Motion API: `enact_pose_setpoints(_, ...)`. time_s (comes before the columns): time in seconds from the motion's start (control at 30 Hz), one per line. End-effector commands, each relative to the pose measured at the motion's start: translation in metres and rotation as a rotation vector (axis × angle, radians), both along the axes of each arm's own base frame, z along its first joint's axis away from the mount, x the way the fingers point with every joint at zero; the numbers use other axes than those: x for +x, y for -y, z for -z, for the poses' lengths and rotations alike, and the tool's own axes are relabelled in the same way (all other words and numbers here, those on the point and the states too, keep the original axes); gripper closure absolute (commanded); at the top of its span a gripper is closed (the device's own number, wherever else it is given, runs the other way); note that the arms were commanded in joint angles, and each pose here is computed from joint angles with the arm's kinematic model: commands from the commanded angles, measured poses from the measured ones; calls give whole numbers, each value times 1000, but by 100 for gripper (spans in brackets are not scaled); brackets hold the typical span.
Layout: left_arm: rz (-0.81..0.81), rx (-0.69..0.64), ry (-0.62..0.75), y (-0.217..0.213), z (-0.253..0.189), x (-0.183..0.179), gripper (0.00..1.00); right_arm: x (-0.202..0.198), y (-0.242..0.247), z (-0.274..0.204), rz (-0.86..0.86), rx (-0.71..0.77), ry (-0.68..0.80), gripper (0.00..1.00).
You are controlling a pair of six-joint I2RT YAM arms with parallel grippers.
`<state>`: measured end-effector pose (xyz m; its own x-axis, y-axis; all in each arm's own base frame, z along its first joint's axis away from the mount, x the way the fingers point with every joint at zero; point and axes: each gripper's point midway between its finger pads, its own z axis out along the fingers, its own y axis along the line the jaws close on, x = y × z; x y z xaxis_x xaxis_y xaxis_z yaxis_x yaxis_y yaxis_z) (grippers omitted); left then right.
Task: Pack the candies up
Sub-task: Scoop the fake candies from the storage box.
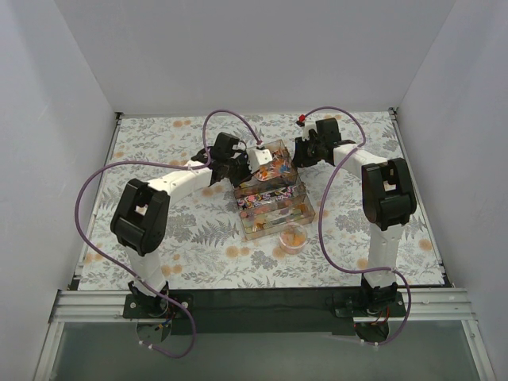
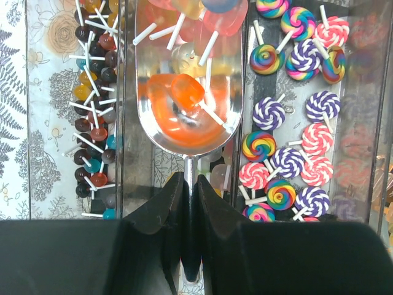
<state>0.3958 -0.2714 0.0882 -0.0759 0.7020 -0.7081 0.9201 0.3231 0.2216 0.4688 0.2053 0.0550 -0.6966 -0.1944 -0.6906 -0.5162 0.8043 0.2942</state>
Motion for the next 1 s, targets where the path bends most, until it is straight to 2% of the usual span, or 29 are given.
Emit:
enact_pose_setpoints(0.0,19,-66,66,4,-34,0,100,-8,19,-1,39,-46,-23,75)
enact_pose_setpoints(0.2,19,-91,82,3,-45,-2,100,-8,24,-8,52,-57,-11,70)
enact_pose_setpoints(0.7,31,-126,114,-8,-66,-22,100,-9,35,-36,98,-97,24,46)
enact_pose_setpoints(0.97,72,-142,114,-19,-82,-54,100,-20,56,-57,203,-152,33,44)
